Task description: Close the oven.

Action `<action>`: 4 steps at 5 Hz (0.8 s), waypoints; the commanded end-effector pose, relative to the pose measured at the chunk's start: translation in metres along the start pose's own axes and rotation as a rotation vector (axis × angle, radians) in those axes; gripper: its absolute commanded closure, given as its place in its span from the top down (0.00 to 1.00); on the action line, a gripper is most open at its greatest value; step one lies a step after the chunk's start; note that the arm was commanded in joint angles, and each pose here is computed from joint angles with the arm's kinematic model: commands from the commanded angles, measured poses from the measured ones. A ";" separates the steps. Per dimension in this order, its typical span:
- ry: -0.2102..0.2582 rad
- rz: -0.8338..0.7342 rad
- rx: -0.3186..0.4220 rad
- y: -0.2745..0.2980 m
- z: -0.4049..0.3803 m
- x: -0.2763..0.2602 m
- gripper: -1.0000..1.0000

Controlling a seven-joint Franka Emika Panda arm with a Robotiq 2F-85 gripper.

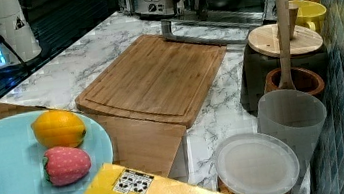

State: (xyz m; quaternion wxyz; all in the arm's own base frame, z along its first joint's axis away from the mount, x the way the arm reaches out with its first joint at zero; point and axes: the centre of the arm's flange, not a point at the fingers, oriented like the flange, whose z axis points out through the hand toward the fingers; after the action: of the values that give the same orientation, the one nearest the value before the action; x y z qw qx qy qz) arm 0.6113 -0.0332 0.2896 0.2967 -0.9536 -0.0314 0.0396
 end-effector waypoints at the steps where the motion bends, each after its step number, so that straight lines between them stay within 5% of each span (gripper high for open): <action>1: 0.043 -0.034 0.085 -0.001 0.031 0.021 0.00; 4: 0.069 -0.119 0.162 -0.040 0.032 0.025 0.00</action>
State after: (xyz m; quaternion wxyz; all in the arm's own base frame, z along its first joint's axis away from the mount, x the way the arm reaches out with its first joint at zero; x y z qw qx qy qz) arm 0.6025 -0.0096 0.1974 0.3476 -0.9340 -0.0262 0.0780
